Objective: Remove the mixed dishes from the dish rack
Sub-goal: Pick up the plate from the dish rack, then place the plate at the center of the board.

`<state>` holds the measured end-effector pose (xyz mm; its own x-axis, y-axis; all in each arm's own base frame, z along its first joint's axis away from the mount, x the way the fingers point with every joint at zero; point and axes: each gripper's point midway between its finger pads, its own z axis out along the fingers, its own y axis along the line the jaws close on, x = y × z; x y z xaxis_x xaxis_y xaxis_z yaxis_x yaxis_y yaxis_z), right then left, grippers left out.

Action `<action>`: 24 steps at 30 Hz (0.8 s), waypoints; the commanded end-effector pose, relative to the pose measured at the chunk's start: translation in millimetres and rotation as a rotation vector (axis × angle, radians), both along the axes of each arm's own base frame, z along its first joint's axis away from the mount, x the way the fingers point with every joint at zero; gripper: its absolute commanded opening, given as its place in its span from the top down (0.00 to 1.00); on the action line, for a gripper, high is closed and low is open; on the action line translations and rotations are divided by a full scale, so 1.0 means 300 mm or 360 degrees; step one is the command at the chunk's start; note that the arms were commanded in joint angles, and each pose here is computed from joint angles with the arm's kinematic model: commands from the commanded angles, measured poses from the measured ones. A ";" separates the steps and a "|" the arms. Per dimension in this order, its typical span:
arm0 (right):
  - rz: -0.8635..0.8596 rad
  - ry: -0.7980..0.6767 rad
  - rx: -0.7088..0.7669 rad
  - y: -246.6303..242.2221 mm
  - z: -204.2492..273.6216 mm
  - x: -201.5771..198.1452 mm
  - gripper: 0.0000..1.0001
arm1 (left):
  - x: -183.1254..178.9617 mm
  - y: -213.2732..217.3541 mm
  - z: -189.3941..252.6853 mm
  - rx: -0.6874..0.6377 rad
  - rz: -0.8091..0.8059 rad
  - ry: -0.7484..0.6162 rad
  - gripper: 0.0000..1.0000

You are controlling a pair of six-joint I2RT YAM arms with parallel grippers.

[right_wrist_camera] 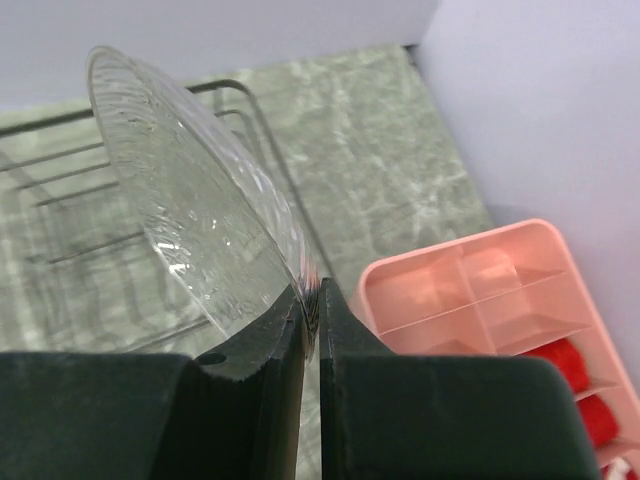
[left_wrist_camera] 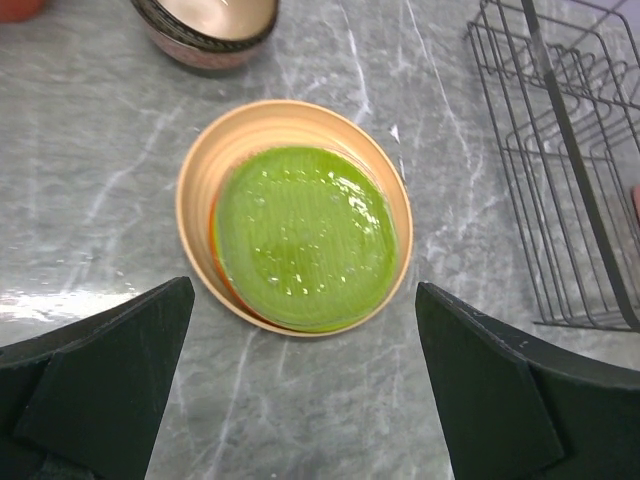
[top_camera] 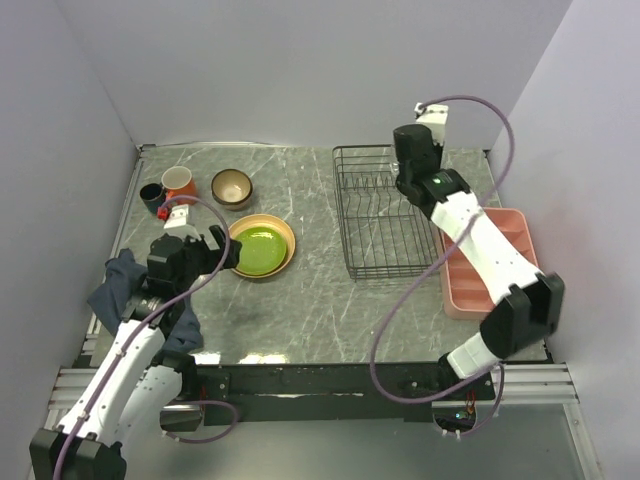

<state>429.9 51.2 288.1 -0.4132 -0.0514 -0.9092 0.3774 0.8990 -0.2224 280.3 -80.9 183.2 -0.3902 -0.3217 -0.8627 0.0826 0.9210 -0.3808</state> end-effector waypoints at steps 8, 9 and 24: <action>0.0640 -0.0218 0.0707 0.237 0.079 -0.171 0.98 | 0.078 -0.187 0.173 -0.0304 -0.0257 -0.0084 0.01; 0.0677 -0.0225 0.0748 0.251 0.078 -0.183 0.98 | 0.080 -0.201 0.183 -0.0318 -0.0274 -0.0086 0.01; 0.1200 -0.0111 0.1421 0.507 -0.035 -0.348 0.99 | 0.095 -0.454 0.243 -0.0454 -0.0520 -0.0058 0.02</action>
